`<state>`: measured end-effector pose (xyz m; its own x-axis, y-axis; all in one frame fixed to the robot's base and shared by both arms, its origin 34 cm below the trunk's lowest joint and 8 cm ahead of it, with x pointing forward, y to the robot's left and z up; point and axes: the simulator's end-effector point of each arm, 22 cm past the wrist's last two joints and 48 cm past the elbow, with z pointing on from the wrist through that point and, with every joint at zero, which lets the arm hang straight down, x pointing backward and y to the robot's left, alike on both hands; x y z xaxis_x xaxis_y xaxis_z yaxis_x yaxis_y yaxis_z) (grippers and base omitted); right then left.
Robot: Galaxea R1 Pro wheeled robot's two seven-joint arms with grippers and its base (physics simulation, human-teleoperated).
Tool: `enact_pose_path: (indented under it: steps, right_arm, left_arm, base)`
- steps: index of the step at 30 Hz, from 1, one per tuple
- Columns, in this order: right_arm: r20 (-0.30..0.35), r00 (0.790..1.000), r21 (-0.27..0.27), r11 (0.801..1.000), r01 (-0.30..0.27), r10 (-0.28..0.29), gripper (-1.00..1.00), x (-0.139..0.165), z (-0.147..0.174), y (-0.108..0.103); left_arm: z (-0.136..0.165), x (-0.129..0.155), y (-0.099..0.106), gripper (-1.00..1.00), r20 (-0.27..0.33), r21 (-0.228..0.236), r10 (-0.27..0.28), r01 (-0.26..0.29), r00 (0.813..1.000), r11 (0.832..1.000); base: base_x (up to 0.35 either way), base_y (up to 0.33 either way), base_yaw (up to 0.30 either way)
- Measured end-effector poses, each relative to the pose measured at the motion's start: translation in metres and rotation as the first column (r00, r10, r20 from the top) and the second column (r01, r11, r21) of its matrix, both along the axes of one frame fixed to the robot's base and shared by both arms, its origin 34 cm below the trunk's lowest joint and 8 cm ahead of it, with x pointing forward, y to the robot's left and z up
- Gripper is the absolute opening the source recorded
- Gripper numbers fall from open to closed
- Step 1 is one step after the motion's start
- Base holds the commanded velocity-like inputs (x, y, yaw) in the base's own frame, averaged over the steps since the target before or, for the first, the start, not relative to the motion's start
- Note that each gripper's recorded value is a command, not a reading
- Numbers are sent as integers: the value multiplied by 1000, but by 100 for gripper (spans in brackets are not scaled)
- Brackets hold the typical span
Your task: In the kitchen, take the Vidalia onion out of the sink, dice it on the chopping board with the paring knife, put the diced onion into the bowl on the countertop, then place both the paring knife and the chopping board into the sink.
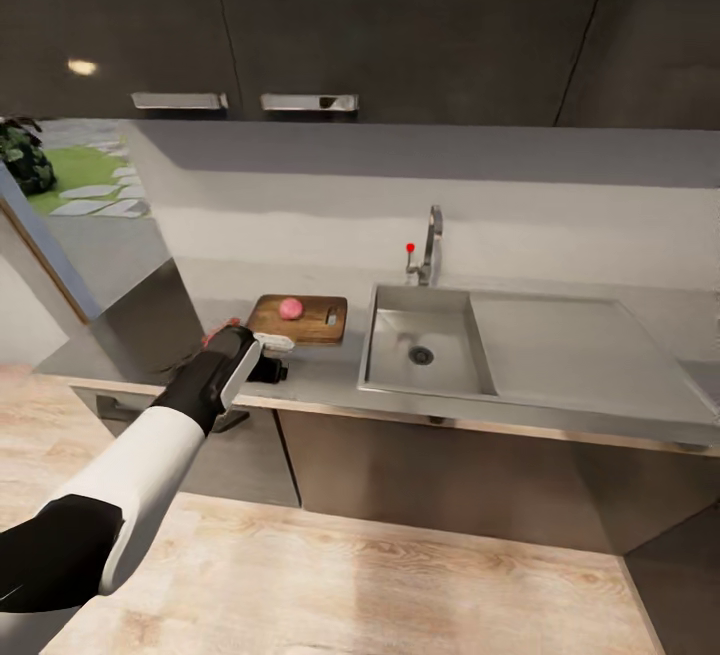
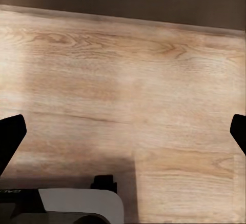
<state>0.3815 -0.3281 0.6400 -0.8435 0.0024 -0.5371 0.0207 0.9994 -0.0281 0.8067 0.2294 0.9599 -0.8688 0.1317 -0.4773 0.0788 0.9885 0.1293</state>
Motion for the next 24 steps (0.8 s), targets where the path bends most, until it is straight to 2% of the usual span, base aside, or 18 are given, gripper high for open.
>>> enact_pose_path:
  steps: [6,11,15,18,21,22,23,24]
  right_arm:
    - [0,1000,0,1000,0,0,100,0,0,0]
    - [0,1000,0,1000,0,0,100,0,0,0]
    - [0,1000,0,1000,0,0,100,0,0,0]
    - [0,1000,-1,1000,0,0,100,0,0,0]
    - [0,1000,-1,1000,1,-1,100,-1,0,0]
    - [0,1000,-1,1000,1,-1,100,-1,0,0]
    - [0,1000,-1,1000,1,-1,100,-1,0,0]
    - [-1,1000,-1,1000,1,-1,100,-1,0,0]
  left_arm:
    - [-13,-7,3,100,-34,5,6,-6,999,1000]
    - [-42,-27,0,100,-117,8,9,-9,993,1000]
    - [-65,-39,-1,100,-151,8,18,-17,988,1000]
    - [-90,-48,-4,100,-154,1,27,-27,988,1000]
    - [-137,-73,-4,100,-157,2,45,-45,987,999]
    - [-143,-77,-3,100,-152,4,48,-48,987,999]
    - [-155,-84,0,100,-137,6,58,-58,989,998]
    - [-168,-89,4,100,-89,4,71,-71,993,997]
  base:
    - [-335,0,0]
    - [-333,0,0]
    - [-245,0,0]
    - [-84,0,0]
    - [-19,0,0]
    - [-9,0,0]
    - [-4,0,0]
    - [-3,0,0]
